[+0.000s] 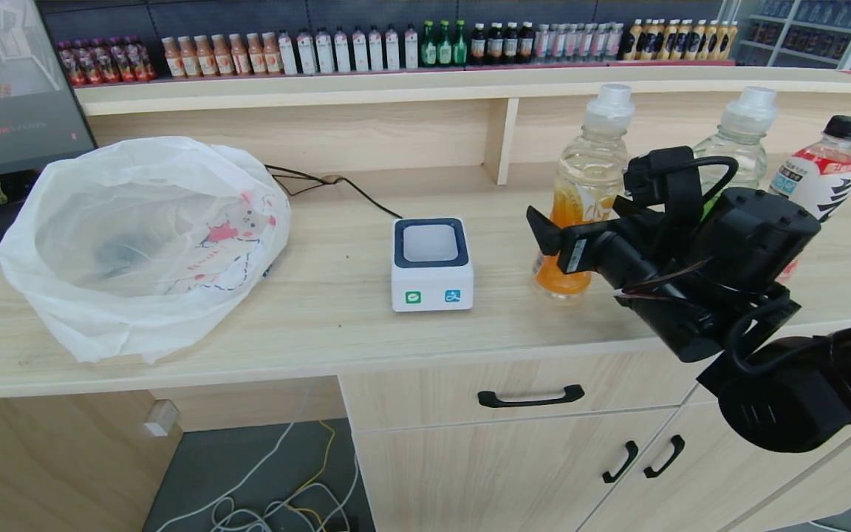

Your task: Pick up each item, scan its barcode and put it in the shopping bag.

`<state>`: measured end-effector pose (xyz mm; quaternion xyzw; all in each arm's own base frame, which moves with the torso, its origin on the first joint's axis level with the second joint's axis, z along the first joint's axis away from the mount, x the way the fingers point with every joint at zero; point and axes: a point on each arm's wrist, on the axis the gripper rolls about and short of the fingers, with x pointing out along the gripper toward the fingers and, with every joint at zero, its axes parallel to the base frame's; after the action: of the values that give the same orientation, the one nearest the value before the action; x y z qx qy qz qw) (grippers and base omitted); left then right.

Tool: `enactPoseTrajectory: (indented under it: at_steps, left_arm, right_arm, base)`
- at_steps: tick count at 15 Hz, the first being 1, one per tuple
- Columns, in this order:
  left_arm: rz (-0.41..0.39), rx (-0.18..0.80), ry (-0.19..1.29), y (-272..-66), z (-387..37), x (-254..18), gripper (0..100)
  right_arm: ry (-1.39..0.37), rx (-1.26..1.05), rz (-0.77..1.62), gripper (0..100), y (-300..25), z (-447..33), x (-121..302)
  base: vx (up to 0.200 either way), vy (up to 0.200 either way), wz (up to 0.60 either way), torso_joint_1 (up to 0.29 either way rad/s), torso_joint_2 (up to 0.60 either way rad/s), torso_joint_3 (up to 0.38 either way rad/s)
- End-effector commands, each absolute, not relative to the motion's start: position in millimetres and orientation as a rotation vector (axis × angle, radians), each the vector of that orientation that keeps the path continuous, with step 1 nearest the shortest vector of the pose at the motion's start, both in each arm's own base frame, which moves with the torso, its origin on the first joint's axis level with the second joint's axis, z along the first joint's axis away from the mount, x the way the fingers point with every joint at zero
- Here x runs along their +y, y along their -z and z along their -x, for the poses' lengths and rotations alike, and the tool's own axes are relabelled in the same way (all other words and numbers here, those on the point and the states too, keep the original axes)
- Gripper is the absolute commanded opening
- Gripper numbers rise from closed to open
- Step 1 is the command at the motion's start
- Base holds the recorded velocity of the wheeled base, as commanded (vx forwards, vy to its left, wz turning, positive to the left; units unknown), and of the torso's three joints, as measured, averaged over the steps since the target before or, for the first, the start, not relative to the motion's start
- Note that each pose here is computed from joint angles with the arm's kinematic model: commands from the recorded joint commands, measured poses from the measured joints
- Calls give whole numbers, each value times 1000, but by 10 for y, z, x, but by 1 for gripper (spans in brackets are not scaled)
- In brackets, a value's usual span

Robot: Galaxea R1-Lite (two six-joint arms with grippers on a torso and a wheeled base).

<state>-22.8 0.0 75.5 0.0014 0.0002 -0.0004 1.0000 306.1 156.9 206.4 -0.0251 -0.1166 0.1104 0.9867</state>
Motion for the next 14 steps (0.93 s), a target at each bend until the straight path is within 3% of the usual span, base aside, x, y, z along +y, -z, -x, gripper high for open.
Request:
enactPoseTrajectory:
  at_steps: [1, 7, 8, 14]
  left_arm:
    - [-3, 0, 2, -755, 228, 0, 100]
    - [-3, 0, 0, -755, 228, 0, 100]
    - [-3, 0, 0, -755, 228, 0, 100]
    - [-3, 0, 2, -755, 228, 0, 100]
  right_arm:
    - [-217, -248, 45, 100, -2092, -3102, 1577]
    - [-216, -260, 44, 100, -2120, -3125, 1583]
    - [-216, -258, 43, 0, -2118, -3120, 1580]
    - [-246, -274, 39, 0, -2166, -3083, 1568]
  base:
    - [0, 0, 0, 0, 0, 0]
    - [0, 0, 0, 0, 0, 0]
    - [0, 0, 0, 0, 0, 0]
    - [0, 0, 0, 0, 0, 0]
